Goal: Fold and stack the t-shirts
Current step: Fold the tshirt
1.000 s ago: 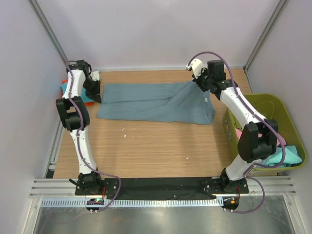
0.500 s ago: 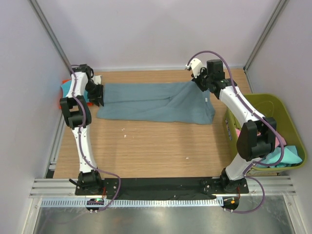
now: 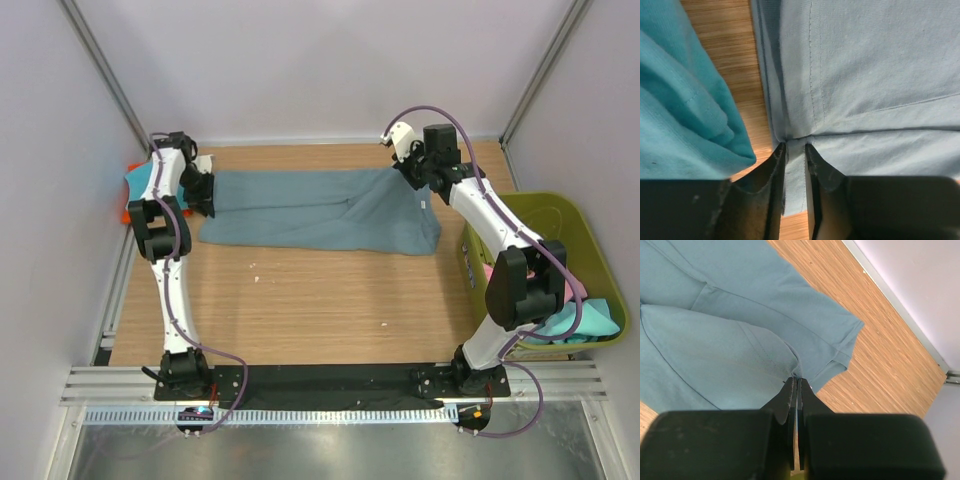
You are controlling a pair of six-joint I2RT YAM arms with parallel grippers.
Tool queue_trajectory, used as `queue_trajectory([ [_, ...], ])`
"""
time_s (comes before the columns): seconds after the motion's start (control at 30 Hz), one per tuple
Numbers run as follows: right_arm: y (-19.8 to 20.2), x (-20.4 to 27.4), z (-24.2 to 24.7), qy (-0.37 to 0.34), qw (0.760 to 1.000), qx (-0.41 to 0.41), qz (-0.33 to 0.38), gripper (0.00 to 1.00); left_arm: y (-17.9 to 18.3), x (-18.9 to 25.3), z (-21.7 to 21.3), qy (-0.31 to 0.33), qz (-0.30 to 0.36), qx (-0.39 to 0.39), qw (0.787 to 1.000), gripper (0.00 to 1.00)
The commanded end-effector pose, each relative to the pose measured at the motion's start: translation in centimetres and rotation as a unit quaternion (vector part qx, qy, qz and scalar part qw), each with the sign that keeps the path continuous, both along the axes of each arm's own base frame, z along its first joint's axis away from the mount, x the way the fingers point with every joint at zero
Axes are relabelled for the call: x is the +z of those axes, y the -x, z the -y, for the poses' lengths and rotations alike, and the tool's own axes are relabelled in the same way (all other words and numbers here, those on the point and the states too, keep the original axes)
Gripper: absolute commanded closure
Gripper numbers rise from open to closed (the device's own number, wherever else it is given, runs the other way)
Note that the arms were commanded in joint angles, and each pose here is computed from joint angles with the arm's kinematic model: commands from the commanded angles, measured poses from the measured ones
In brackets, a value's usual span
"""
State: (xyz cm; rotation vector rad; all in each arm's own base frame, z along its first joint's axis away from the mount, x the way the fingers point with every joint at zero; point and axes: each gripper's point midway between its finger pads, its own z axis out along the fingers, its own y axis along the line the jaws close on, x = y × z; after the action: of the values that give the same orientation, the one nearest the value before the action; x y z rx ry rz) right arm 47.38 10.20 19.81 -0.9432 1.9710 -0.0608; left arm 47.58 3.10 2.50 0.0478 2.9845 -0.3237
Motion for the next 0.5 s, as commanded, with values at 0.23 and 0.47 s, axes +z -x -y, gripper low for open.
queue_trajectory([
  [0.23, -0.4, 2.9, 0.0, -0.016, 0.999, -0.002, 0.045, 0.99, -0.7, 1.1, 0.3, -0.007, 0.018, -0.008, 1.000, 1.00],
  [0.47, -0.3, 4.2, 0.5, -0.010, 0.998, -0.009, 0.063, 0.98, -0.7, 4.8, 0.2, -0.012, 0.052, -0.003, 0.999, 1.00],
])
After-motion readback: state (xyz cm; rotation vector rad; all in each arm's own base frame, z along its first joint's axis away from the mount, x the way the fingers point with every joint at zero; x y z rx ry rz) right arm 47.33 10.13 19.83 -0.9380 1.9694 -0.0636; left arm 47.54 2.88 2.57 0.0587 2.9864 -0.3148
